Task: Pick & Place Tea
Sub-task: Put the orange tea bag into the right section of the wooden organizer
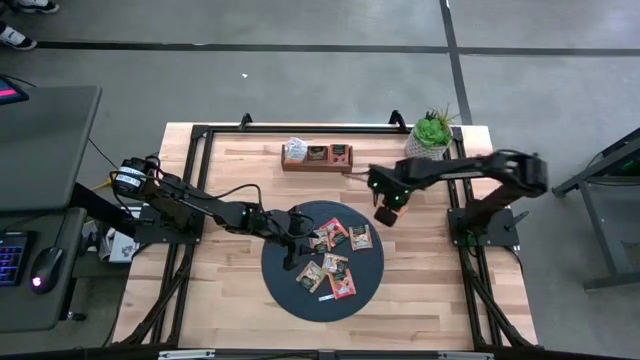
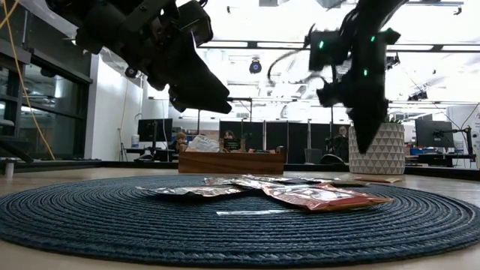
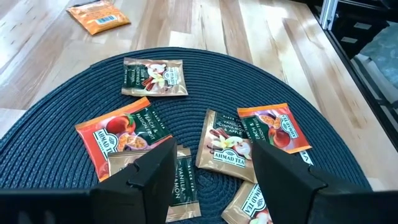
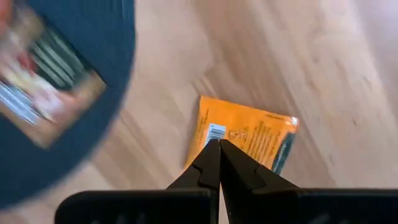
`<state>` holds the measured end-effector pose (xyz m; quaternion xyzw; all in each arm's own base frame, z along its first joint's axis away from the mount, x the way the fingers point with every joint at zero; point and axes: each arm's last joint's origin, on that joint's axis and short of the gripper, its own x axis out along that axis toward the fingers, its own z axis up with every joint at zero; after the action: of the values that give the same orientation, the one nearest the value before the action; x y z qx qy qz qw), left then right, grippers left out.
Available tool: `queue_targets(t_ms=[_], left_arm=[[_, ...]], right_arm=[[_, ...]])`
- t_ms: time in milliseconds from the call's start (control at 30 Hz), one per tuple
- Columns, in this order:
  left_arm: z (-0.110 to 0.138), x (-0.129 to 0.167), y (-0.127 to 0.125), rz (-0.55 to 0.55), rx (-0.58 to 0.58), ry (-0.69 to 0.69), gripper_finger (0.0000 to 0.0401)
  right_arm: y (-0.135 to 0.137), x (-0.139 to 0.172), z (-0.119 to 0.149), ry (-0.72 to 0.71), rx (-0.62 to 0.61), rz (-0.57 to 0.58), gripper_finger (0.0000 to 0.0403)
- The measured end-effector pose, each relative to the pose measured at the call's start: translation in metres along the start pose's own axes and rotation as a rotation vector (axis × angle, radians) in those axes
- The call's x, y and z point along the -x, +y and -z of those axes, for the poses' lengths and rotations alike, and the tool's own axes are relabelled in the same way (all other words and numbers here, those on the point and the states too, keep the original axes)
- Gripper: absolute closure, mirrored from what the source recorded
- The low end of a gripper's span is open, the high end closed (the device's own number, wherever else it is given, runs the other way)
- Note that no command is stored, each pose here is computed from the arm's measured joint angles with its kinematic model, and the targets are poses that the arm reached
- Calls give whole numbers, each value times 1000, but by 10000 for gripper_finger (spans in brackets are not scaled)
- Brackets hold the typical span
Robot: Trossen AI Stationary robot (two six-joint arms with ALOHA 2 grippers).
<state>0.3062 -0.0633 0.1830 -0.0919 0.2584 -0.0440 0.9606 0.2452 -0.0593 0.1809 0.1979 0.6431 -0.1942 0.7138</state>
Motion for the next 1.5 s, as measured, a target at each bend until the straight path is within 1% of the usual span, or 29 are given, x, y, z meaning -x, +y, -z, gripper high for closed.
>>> queue_targets(t_ms=[133,167,233,367,500,600,667,733,867,967,1033,1200,1300,1500], left_arm=[[0,0,0,0,0,-1,195],[0,0,0,0,0,-1,195],[0,0,0,-1,-4,-1,195],[0,0,0,-1,-26,-1,195],[0,0,0,-1,-41,-1,195],[0,0,0,11,-45,2,195],[0,0,-1,16,-45,3,195],[0,0,-1,17,-45,4,195],[0,0,-1,17,-45,4,195],[0,0,-1,16,-45,4,195],[0,0,-1,16,-45,4,195],[0,0,-1,16,-52,4,195],[0,0,0,14,-52,5,195],[1,0,0,11,-52,13,195]], right_arm=[[-7,31,8,-112,-226,-62,403],[-8,39,11,-142,-254,-81,403],[-12,51,16,-175,-264,-99,402],[-19,55,26,-187,-197,-108,395],[-21,40,32,-120,-69,-155,359],[-21,28,35,-115,39,-198,313],[-21,20,37,-132,121,-214,277],[-21,13,39,-149,175,-216,239],[-24,-1,44,-159,214,-162,168],[-25,-8,45,-150,206,-129,137],[-25,-11,43,-148,206,-118,129],[-25,-24,38,-108,215,-93,128],[-23,-37,35,-52,188,-108,128],[-22,-56,29,26,127,-100,128]])
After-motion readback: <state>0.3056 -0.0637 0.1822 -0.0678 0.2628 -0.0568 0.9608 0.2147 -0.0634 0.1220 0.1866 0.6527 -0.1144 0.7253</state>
